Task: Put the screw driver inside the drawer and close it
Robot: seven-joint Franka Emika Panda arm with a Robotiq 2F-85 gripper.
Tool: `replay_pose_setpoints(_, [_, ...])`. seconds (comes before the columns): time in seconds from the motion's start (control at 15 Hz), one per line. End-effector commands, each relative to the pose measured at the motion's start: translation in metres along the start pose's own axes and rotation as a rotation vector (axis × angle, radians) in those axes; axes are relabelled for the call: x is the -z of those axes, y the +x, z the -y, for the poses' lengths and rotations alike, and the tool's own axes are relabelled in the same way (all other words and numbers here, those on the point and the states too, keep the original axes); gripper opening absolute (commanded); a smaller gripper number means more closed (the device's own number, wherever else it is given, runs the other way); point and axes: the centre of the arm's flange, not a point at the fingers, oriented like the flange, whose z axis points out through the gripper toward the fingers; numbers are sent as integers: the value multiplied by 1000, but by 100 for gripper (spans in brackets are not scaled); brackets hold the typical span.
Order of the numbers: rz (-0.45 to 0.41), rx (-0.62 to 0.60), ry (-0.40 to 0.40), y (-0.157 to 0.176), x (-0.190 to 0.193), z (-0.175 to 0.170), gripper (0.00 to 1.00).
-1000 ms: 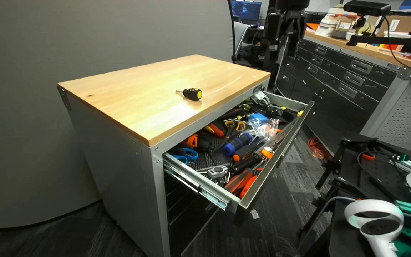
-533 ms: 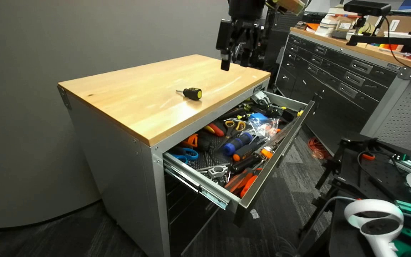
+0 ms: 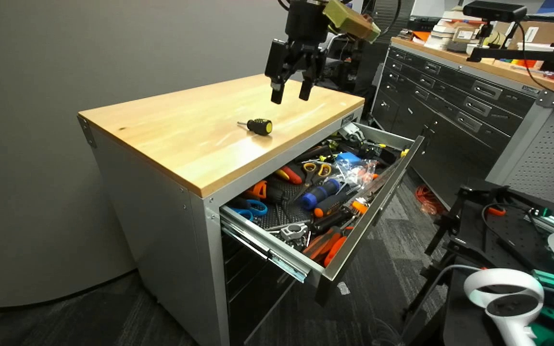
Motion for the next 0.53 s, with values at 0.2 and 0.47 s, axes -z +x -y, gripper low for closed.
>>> replay_pose_setpoints(0.2, [-50,-4,18,6,-3,0,100])
replay_pose_setpoints(0.47, [-43,-6,15,5,-7,-1,100])
